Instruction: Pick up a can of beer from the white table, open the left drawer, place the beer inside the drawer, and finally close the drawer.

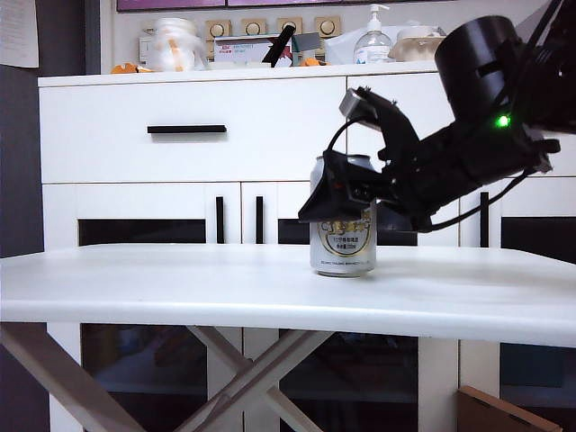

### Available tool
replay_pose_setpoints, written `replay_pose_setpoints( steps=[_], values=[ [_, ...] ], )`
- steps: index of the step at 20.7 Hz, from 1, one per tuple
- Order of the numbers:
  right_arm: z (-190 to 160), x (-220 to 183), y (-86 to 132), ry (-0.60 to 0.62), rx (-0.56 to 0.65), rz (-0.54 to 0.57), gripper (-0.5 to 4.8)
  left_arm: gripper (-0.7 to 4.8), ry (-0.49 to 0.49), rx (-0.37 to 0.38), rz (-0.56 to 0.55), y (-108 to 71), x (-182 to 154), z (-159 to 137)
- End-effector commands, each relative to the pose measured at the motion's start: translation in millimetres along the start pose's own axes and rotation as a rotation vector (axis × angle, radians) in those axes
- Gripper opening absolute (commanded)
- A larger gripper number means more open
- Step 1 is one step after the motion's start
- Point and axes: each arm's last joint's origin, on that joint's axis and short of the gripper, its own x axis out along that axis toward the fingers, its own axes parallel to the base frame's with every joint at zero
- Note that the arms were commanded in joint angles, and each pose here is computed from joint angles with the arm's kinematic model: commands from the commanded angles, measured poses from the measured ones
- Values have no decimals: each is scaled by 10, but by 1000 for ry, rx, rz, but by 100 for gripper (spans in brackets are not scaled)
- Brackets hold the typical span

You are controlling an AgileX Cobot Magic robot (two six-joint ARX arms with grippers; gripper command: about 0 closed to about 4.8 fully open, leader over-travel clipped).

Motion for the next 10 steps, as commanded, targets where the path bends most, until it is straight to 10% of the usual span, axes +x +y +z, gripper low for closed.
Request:
replay_pose_setpoints(
  steps=[1,3,10],
  values=[
    [50,-1,5,-32,-10,1,202,-5,-13,6,-5,-7,-12,25],
    [49,-1,5,-31,5,1,50,-5,-8,4,-4,-7,-12,20],
    [453,-315,138,-128,18,68,53,-5,-55,-124,-12,-7,-3,67]
  ],
)
